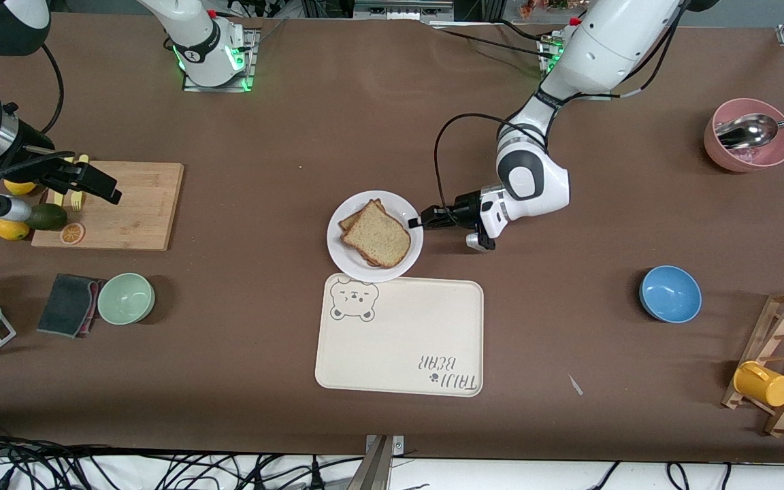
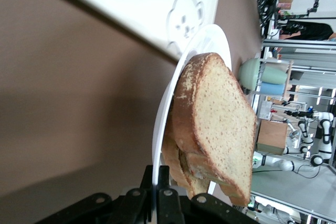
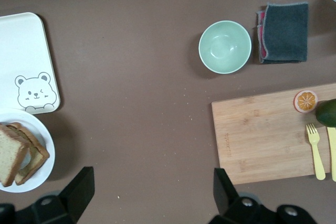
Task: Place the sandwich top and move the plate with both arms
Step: 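Slide the plate onto the bear-printed tray with the left gripper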
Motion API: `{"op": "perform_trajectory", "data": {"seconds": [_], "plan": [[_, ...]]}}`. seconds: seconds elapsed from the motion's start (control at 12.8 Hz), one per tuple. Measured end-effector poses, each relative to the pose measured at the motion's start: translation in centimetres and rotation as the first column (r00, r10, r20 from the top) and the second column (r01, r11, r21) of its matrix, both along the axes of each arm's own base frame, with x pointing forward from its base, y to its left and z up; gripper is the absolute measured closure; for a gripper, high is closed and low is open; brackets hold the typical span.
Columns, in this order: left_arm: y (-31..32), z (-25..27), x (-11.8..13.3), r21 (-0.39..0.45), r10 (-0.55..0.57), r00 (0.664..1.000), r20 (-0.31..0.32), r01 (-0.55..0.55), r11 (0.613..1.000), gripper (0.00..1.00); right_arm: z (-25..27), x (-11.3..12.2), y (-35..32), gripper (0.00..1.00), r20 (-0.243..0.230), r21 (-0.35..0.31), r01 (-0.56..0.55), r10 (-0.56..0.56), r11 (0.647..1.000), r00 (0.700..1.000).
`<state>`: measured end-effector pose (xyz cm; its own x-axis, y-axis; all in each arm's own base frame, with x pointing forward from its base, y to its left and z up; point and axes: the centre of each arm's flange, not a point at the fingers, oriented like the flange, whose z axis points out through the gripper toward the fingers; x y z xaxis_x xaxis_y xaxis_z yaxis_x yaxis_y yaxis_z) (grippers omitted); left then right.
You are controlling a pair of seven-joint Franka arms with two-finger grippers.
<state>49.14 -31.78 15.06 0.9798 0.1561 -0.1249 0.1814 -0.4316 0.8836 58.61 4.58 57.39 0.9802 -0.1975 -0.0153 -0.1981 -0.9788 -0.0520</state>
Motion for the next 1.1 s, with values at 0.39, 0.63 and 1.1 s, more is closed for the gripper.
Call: {"op": "perform_trajectory", "data": {"seconds": [0.39,0.63,1.1], "plan": [[0.9,2.5,2.4,-0.013,0.042,0.998,0.036,-0.042,0.999,0.96,0.0,0.0,0.0,0.0,0.001,0.0,0.0,0.0,1.0,1.0],[3.2,4.8,7.3,-0.002,0.046,0.992,0.115,-0.046,0.999,0.96,0.0,0.0,0.0,0.0,0.001,0.0,0.0,0.0,1.0,1.0],[6.8,6.2,15.7,0.117,-0.059,0.992,0.114,0.046,0.992,0.96,0.2,0.0,-0.6,0.0,0.003,-0.001,0.01,-0.01,1.0,1.0]]}}
